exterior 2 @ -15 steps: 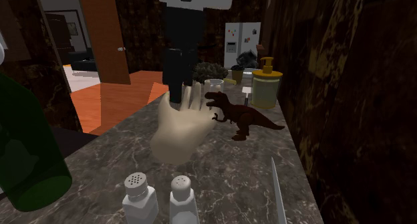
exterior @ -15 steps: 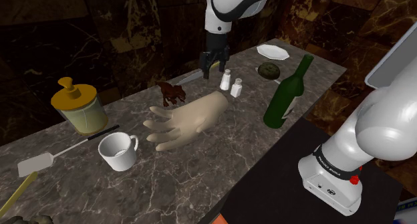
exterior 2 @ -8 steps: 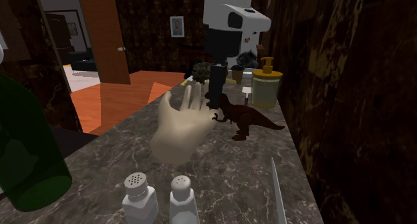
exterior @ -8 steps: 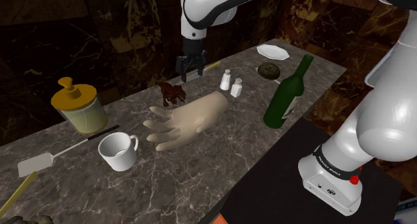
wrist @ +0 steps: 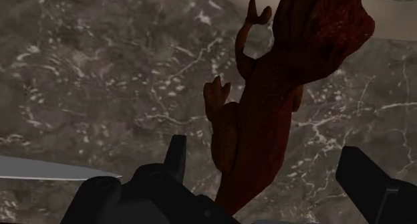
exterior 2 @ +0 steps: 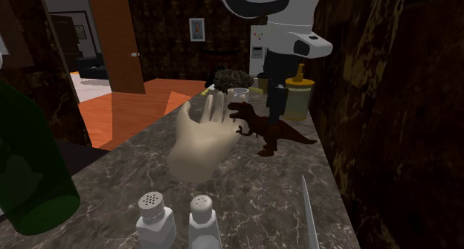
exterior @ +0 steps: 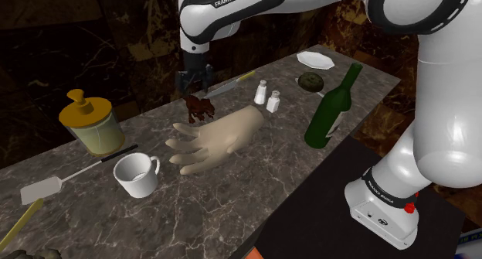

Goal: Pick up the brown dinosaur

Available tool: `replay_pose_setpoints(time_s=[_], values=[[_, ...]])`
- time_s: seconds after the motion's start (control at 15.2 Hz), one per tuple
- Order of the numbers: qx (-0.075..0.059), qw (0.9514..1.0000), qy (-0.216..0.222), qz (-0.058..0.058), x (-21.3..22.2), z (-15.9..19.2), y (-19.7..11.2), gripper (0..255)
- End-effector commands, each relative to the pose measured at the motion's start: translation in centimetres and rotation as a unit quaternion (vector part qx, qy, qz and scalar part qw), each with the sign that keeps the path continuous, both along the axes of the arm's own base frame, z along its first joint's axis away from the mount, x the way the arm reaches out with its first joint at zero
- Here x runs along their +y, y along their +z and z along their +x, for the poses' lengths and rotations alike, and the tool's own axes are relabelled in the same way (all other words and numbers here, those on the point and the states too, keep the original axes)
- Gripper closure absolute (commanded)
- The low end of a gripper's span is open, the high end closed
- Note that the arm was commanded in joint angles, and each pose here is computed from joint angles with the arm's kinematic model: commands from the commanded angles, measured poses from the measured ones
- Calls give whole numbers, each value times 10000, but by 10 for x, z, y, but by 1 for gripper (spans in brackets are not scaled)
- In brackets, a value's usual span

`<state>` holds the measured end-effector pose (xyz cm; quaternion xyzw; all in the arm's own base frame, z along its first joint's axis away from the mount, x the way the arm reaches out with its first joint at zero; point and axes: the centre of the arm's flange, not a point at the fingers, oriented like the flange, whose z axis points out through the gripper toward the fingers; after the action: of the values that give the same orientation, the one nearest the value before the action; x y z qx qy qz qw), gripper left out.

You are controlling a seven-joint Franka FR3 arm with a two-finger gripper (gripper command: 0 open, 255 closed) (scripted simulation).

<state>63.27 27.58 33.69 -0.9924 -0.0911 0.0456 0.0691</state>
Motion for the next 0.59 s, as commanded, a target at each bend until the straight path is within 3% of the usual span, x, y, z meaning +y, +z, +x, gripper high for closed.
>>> replay_pose_setpoints(time_s=[0.0,0.53], values=[[-11,10000,8,17,5,5,-9,0],[-11,10000,8,17,5,5,-43,0]])
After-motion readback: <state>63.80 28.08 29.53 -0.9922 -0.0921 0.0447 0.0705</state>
